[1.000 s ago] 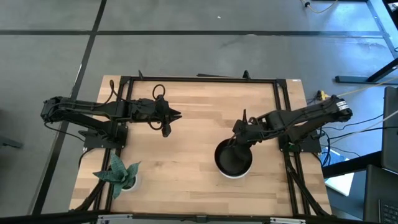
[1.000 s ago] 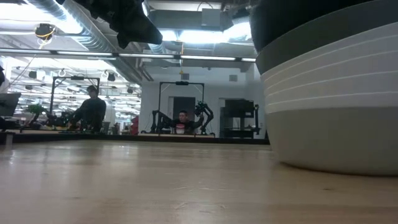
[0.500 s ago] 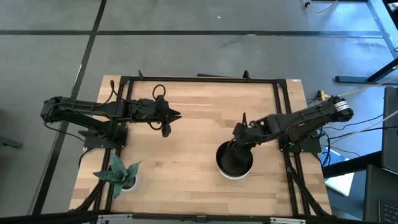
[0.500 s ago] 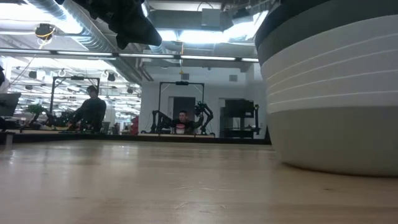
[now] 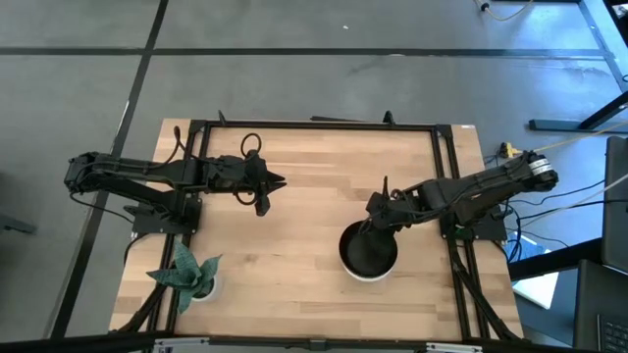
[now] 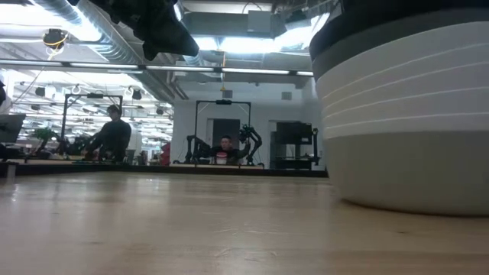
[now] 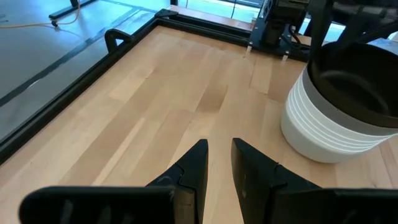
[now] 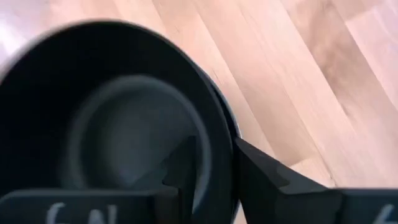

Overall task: Nest bowls inside each other
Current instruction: Stack the black bowl on the gray bowl, then return to Home Position

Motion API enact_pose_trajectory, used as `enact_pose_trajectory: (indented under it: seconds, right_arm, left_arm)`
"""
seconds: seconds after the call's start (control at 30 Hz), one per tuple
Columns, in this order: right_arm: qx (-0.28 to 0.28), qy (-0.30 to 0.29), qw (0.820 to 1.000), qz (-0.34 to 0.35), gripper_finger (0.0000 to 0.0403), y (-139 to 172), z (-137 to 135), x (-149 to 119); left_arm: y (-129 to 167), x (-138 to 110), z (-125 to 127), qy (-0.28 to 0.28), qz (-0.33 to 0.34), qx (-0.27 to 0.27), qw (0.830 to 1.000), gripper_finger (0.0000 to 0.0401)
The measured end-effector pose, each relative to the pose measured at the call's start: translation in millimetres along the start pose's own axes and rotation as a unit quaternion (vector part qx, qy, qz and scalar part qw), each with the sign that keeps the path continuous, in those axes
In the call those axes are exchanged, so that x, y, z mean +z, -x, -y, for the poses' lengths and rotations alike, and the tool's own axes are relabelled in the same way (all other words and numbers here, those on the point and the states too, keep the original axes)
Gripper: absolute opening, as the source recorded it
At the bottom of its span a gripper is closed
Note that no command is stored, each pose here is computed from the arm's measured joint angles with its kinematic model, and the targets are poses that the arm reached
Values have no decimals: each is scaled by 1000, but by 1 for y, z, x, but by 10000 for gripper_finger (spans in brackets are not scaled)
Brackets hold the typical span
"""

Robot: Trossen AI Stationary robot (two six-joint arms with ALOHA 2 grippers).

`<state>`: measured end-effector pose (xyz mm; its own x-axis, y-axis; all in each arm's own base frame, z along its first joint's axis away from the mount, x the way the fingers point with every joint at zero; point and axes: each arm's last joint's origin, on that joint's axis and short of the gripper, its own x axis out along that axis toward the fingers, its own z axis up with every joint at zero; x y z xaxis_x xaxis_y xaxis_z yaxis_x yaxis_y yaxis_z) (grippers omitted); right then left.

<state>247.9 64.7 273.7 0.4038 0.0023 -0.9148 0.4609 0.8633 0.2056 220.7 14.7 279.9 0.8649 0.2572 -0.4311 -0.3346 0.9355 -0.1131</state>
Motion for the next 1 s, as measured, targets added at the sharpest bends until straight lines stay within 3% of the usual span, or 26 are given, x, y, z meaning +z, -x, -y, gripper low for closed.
enact_pose_trajectory:
  seconds: [0.4, 0.6, 0.73, 1.0]
  right_arm:
    - [45, 27, 995, 84, 152, 49, -2, 11]
    - [16, 35, 991, 126, 153, 67, 10, 6]
    - [-21, 26, 978, 206, 153, 94, 26, 0]
    - [-35, 22, 944, 327, 153, 142, 58, -29]
  left_arm:
    - [0, 0, 0, -1, 0, 1, 1000, 66]
    - [0, 0, 0, -1, 1, 6, 1000, 66]
    - [0, 0, -1, -4, 5, 21, 1000, 66]
    - [5, 3, -3, -15, 20, 45, 999, 66]
